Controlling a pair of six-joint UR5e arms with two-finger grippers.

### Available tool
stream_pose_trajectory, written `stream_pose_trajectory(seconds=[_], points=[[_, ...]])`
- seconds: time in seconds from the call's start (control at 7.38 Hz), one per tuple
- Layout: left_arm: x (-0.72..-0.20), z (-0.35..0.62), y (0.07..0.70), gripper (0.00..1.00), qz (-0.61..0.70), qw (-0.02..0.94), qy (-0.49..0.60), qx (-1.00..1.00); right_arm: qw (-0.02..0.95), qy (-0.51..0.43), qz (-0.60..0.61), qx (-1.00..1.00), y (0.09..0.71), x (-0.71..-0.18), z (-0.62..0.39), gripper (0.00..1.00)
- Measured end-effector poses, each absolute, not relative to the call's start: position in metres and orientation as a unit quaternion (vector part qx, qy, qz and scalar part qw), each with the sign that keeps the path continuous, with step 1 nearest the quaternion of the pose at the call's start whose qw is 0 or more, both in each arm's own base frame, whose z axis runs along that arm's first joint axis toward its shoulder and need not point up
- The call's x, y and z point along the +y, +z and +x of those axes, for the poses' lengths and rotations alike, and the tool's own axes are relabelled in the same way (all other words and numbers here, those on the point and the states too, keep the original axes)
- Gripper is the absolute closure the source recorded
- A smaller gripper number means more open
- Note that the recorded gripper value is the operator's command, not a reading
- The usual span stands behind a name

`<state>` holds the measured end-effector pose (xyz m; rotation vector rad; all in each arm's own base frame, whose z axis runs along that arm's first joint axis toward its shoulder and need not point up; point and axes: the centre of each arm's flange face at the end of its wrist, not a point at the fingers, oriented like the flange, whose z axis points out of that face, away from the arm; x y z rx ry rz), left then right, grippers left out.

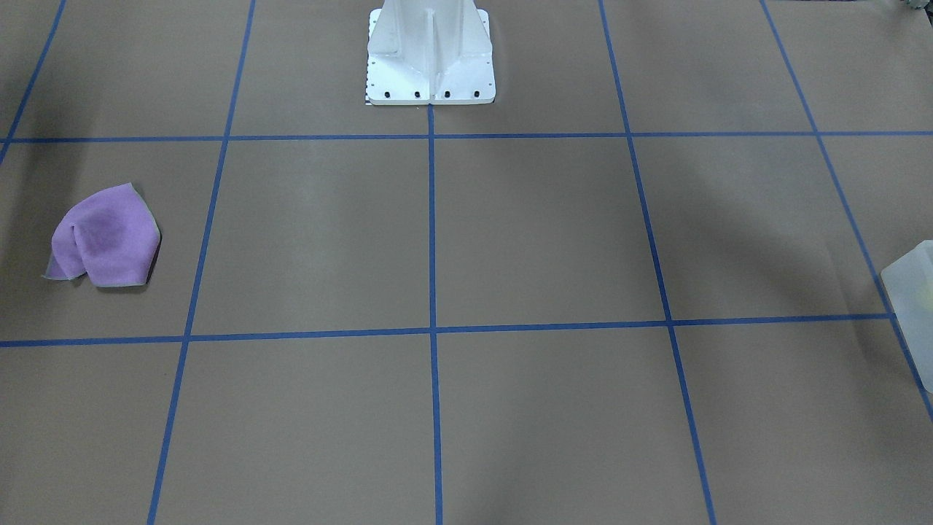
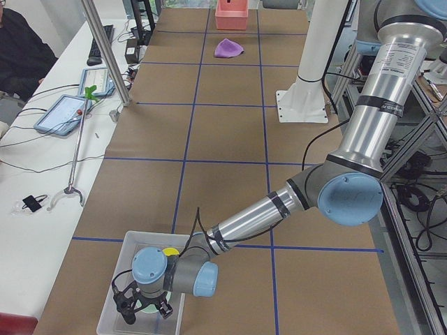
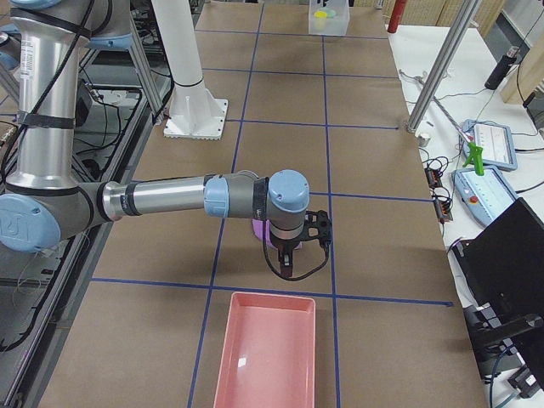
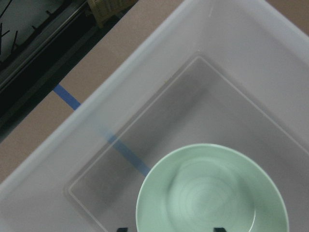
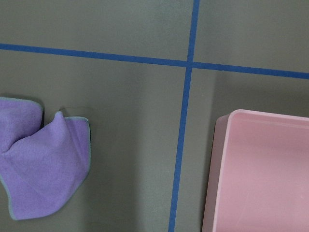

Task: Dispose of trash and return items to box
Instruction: 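Lower the green bowl into the clear bin and release it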

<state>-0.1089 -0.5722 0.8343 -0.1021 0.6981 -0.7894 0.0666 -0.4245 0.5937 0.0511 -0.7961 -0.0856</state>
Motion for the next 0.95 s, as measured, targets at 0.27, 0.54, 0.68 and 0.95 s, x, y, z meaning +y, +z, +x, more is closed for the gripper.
stream_pose_trajectory(seconds=[0.27,0.54,0.68,0.95], points=[[-0.589,-0.131,0.791,0.02,-0.009,0.858,-0.378,0.346,0.921,-0.042,0.024,-0.387,0.594,-0.424,0.066,0.00],[-0.616,-0.142,0.698,0.02,0.025,0.857,-0.369,0.360,0.921,-0.041,0.022,-0.387,0.597,-0.423,0.066,0.00],[-0.624,-0.142,0.658,0.02,0.039,0.858,-0.363,0.362,0.921,-0.044,0.022,-0.386,0.596,-0.423,0.065,0.00],[-0.631,-0.126,0.605,0.02,0.064,0.862,-0.339,0.372,0.920,-0.076,0.022,-0.384,0.588,-0.433,0.039,0.00]])
